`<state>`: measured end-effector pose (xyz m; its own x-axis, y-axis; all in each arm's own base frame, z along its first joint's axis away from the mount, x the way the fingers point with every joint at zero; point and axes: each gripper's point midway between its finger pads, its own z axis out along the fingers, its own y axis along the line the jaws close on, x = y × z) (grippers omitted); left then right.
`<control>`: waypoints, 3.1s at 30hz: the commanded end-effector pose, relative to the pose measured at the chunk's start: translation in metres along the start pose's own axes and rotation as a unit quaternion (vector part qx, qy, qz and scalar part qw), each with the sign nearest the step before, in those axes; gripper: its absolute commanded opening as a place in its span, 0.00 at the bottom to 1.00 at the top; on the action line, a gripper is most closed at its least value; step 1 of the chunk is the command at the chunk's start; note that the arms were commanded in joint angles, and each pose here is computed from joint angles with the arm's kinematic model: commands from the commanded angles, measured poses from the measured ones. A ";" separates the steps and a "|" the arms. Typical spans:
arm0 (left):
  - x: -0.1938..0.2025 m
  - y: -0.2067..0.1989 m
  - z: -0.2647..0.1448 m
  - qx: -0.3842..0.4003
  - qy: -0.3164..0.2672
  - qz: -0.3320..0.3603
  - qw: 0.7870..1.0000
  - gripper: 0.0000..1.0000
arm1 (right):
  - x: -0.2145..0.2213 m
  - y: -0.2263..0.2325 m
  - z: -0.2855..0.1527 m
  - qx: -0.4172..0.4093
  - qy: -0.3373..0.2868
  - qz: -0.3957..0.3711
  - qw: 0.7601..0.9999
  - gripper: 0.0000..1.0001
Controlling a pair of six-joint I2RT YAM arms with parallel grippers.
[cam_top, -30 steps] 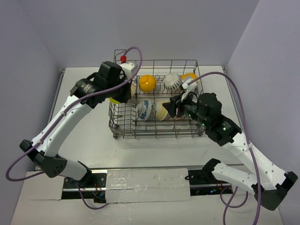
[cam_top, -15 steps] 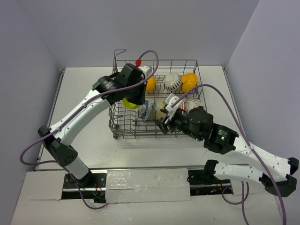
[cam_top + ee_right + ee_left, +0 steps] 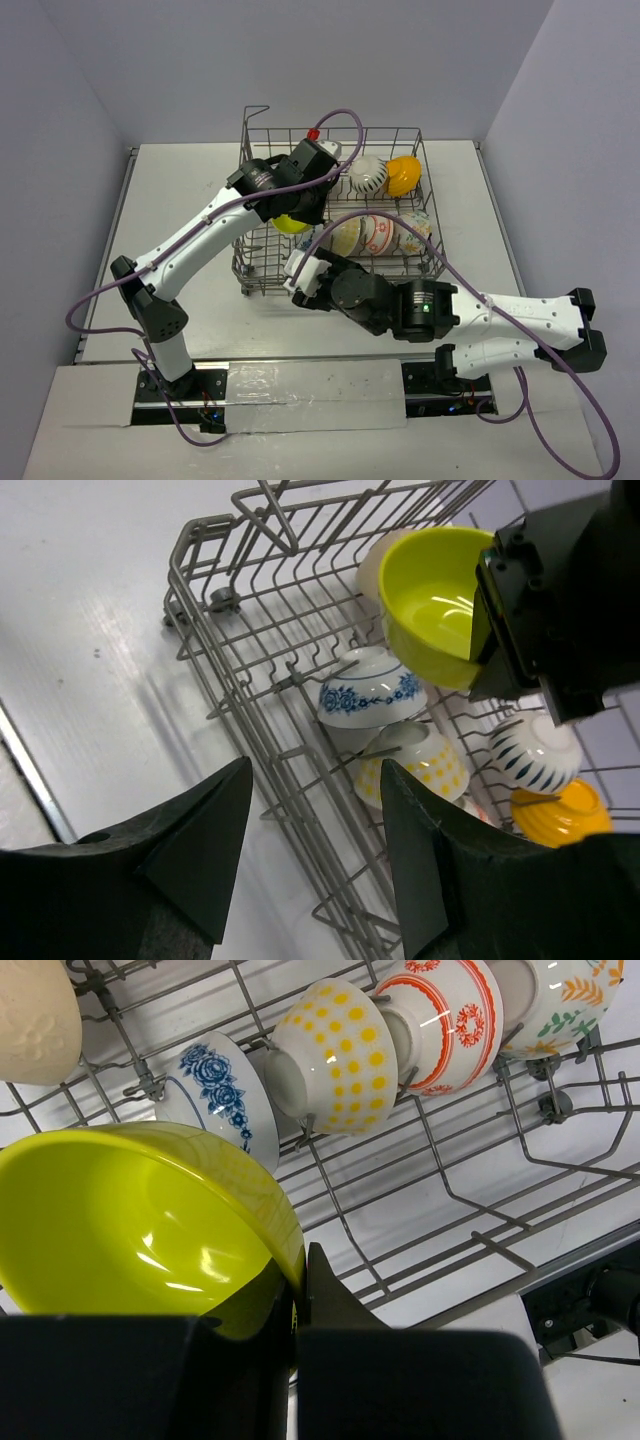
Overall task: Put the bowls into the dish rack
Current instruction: Pass from the left arm to the right
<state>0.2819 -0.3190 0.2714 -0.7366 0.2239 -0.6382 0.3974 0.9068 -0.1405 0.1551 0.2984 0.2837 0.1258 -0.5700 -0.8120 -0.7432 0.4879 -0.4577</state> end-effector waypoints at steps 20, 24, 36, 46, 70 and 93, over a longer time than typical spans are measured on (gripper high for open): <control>0.021 -0.015 -0.006 0.010 0.024 0.000 1.000 0.00 | -0.047 0.006 0.033 0.065 -0.002 -0.126 0.990 0.63; 0.026 -0.018 -0.010 0.015 0.025 0.000 1.000 0.00 | -0.044 0.005 0.044 0.068 0.011 -0.132 0.989 0.63; 0.029 -0.015 -0.032 0.018 0.014 0.000 1.000 0.00 | -0.018 -0.004 0.075 0.060 0.046 -0.109 0.991 0.63; 0.035 -0.019 -0.038 0.028 0.014 0.004 0.999 0.00 | -0.010 -0.016 0.085 0.066 0.061 -0.092 0.992 0.58; 0.043 -0.017 -0.039 0.025 0.026 0.017 0.999 0.00 | -0.001 -0.032 0.098 0.101 0.086 -0.085 0.988 0.46; 0.047 -0.014 -0.036 0.008 0.033 0.026 0.999 0.00 | 0.005 -0.034 0.102 0.108 0.103 -0.091 0.985 0.11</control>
<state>0.2381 -0.3136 0.2556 -0.7580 0.2731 -0.5923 0.4137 0.9034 -0.1129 0.2275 0.3577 0.2480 0.1604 -0.7723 -0.6147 -0.6257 0.4021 -0.6684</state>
